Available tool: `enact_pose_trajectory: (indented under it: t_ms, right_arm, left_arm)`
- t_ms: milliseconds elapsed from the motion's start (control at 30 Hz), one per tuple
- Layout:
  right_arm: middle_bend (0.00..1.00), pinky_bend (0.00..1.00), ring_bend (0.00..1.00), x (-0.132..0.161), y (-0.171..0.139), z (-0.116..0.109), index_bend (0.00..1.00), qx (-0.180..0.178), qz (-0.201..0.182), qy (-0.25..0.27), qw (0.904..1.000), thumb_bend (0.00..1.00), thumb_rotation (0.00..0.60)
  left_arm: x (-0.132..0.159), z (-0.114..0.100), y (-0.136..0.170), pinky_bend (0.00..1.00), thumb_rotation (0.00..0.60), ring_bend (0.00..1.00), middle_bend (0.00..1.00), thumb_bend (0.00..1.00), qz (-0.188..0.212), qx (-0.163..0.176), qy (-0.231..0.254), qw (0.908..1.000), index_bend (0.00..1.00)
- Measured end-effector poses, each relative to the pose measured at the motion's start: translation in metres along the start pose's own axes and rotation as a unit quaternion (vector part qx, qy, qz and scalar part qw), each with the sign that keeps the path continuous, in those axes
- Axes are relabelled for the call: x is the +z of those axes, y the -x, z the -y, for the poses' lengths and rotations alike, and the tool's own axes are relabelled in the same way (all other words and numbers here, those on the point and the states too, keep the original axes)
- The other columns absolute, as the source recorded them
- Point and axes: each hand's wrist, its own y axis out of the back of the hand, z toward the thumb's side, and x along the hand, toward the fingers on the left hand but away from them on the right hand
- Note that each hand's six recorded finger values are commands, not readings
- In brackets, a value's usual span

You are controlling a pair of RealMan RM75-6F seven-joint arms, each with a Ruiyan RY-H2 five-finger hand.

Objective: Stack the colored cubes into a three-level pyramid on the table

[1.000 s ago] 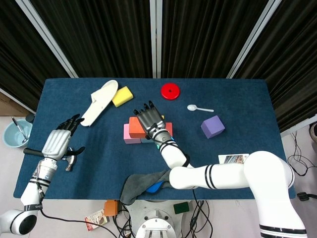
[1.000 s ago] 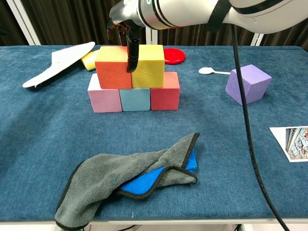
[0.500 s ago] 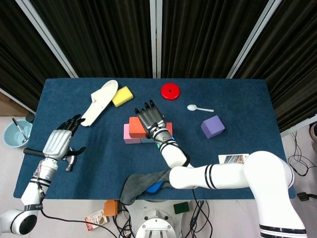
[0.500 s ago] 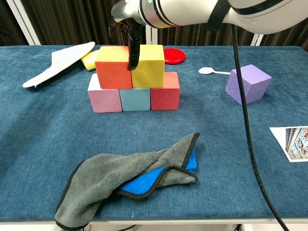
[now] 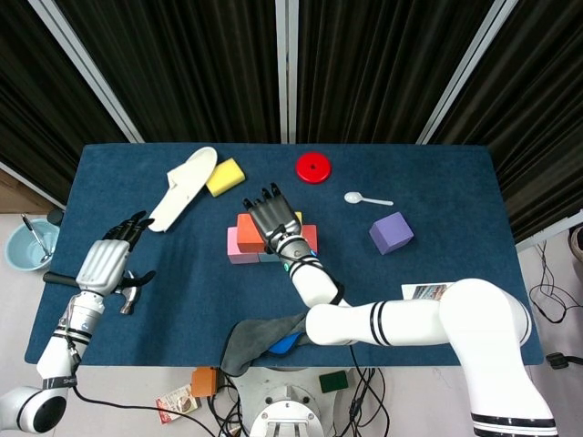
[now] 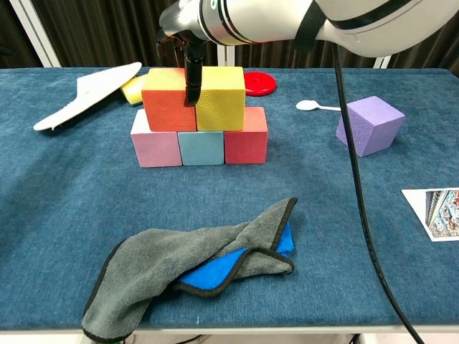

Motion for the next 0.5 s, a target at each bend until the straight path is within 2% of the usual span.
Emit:
enact_pose_trajectory:
  t_ms: [500]
  right_arm:
    - [0.25,0.00,0.06,-0.0099,-0.0082,-0.0004,0.13,0.000,0.002,0.003,1.0000,0.17,0.600]
  left_arm:
    - [0.0045,0.0015,-0.0036,0.18,0.598,0.09,0.04,0.17,0.007,-0.003,-0.001,1.0000,0.11]
